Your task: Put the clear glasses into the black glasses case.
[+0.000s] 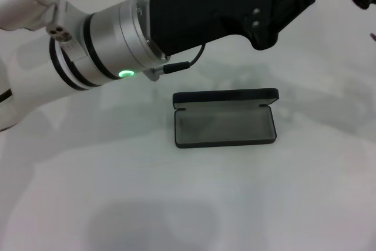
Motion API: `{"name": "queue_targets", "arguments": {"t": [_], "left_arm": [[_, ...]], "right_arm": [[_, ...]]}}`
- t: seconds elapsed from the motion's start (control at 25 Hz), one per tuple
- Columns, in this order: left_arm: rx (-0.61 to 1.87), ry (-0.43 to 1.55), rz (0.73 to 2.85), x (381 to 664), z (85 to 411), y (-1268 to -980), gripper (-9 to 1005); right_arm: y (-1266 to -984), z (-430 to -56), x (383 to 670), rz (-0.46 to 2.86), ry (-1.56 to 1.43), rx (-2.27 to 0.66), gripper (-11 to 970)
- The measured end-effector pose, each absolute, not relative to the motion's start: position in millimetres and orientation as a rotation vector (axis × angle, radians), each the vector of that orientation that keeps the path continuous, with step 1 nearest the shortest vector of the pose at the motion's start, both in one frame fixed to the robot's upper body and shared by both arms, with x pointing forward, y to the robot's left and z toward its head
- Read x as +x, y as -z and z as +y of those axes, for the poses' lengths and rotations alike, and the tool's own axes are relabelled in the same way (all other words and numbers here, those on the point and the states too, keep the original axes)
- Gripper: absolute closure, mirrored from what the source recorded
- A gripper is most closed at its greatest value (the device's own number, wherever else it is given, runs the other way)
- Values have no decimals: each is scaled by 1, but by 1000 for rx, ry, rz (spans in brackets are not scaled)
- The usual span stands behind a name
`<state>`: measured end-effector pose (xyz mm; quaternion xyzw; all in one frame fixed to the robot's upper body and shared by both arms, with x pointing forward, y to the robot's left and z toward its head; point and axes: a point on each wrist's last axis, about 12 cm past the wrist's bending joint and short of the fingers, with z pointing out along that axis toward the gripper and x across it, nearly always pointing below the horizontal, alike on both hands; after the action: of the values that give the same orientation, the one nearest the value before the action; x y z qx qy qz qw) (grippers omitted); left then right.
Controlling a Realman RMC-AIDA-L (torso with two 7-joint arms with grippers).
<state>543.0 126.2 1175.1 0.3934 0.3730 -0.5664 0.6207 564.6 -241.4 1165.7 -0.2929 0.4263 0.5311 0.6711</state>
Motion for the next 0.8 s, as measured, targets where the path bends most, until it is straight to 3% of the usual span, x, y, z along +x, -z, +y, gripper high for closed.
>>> {"name": "queue_targets", "arguments": {"t": [0.8], "left_arm": [[870,1266,896,550,132,-1172,919]], "right_arm": [[-1168,-245,568,964,-1149,-691,910]]}}
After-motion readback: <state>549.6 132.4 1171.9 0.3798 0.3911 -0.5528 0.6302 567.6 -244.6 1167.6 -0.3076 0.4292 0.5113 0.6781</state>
